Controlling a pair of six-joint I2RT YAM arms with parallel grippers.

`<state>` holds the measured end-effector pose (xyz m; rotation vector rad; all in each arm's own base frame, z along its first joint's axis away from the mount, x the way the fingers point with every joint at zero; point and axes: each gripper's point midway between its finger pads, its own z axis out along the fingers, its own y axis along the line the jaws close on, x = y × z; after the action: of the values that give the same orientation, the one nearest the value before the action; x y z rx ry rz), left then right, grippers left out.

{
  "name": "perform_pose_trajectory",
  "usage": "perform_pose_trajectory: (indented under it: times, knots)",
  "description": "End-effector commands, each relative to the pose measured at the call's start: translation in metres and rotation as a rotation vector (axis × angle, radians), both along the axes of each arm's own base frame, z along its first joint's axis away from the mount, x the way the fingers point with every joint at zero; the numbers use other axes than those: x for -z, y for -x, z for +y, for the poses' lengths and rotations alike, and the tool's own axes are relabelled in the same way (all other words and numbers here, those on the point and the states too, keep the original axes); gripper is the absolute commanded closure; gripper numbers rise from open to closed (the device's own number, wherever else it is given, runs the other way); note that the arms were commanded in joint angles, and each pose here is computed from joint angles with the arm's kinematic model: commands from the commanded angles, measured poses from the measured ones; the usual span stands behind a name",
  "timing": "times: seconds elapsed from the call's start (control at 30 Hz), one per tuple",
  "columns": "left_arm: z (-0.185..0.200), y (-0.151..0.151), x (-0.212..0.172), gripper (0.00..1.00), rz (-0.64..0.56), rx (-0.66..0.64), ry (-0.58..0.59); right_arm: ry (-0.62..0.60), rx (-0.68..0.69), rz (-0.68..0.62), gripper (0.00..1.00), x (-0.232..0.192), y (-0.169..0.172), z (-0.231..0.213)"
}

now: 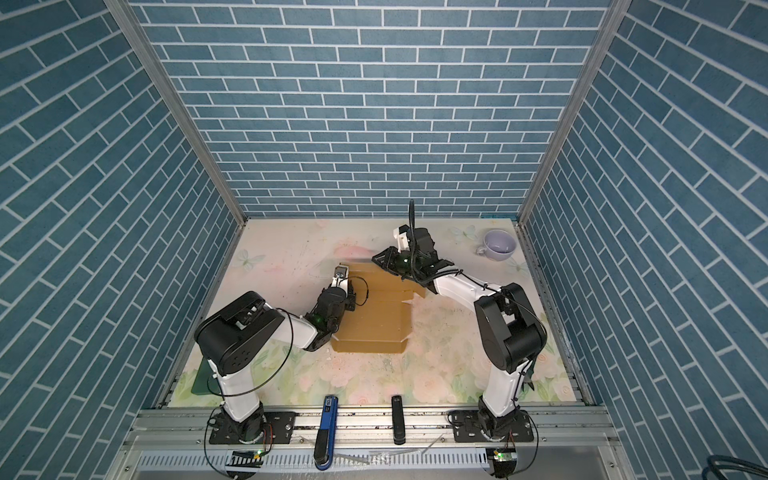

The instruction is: Fold the paper box

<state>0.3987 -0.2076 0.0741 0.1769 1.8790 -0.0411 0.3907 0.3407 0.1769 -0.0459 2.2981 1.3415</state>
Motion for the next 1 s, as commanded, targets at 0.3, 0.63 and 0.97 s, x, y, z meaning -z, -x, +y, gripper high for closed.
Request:
perform_pose_trajectory:
  times: [0.3,0.63,0.97]
  knots:
    - [0.003,-0.003,-0.003,1.0,-0.004,-0.008,-0.003,0.004,0.0,-0.018,0.73,0.001,0.003,-0.005]
    - [0.007,0.0,0.006,1.0,0.016,-0.019,-0.016,0.096,0.087,-0.162,0.57,-0.067,0.016,-0.064]
    - [0.01,0.0,0.006,1.0,0.01,-0.032,-0.003,0.241,0.15,-0.08,0.53,-0.037,0.062,-0.116]
